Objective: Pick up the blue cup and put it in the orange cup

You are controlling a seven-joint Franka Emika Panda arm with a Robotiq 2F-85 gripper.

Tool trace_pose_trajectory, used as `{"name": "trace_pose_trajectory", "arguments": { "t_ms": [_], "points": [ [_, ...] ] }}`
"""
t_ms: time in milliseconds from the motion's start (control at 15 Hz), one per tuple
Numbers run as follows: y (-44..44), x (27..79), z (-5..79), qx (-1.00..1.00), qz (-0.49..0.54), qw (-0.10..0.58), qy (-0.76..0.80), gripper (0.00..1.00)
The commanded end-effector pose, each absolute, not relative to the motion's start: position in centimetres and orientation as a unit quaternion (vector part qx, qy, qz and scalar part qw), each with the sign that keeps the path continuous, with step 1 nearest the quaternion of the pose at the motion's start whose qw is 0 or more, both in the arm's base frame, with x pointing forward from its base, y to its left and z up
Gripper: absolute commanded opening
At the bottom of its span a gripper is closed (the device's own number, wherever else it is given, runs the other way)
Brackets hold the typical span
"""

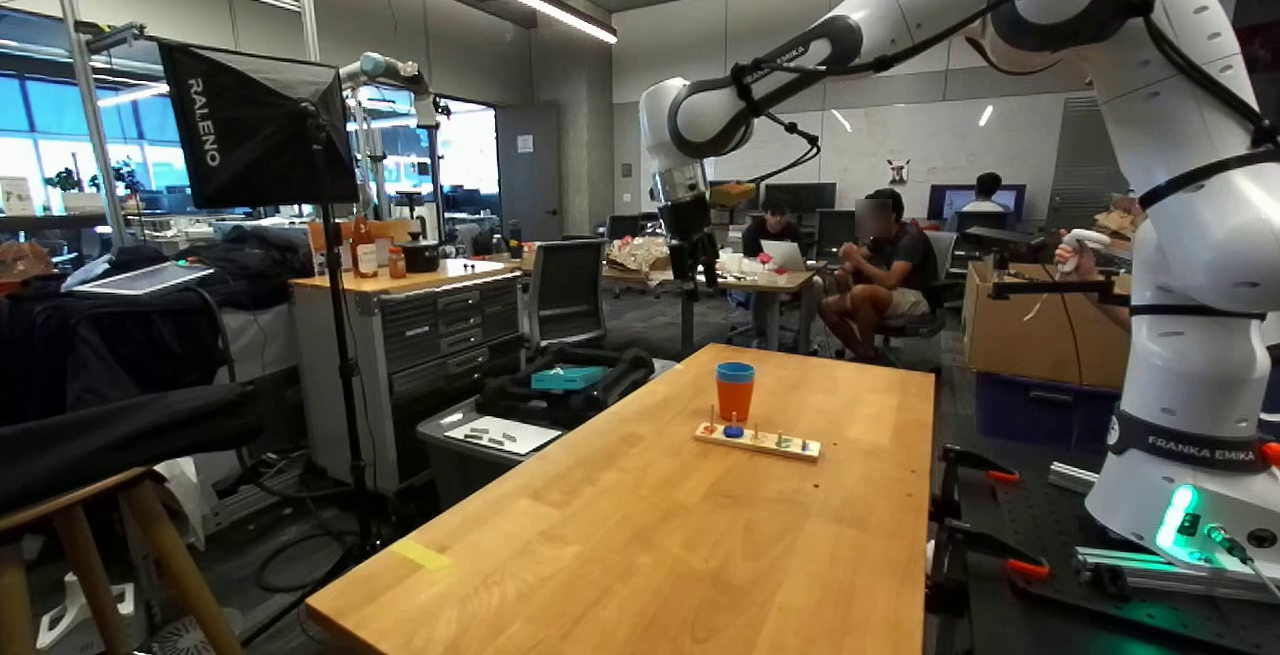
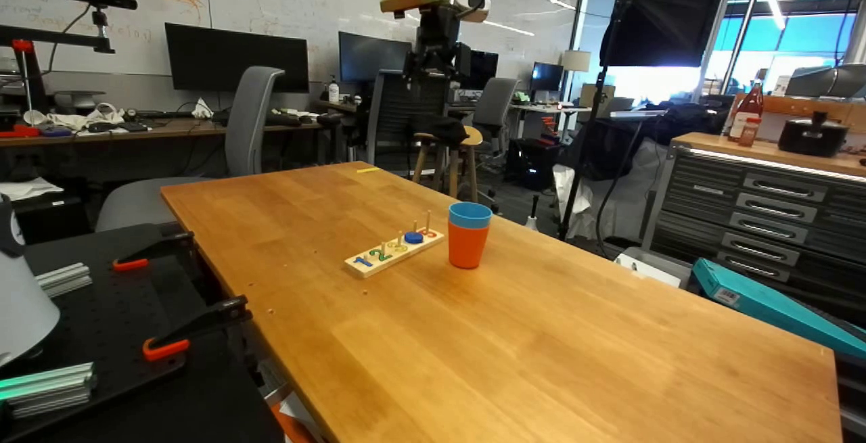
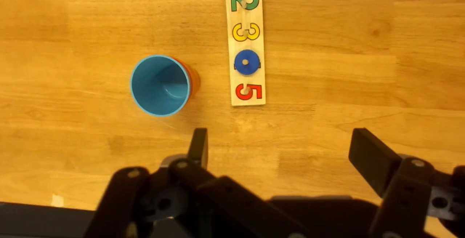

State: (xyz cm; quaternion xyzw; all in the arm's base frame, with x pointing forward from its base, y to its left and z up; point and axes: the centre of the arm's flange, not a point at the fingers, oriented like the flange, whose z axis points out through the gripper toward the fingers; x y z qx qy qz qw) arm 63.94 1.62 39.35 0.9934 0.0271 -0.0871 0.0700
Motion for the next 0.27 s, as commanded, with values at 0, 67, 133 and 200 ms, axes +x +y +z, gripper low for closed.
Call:
{"name": "trace_pose_trajectory", "arguments": {
  "t_ms": [0, 67, 133, 200],
  "points": [
    [1.96, 63.79, 39.92, 0.993, -0.085, 0.069, 0.033, 1.00],
    [2.14, 63.68, 40.30, 0.993, -0.084, 0.068, 0.036, 1.00],
    [2.18, 63.62, 40.47, 0.993, -0.084, 0.068, 0.038, 1.00],
    [2.17, 63.60, 40.47, 0.993, -0.084, 0.068, 0.039, 1.00]
  ]
}}
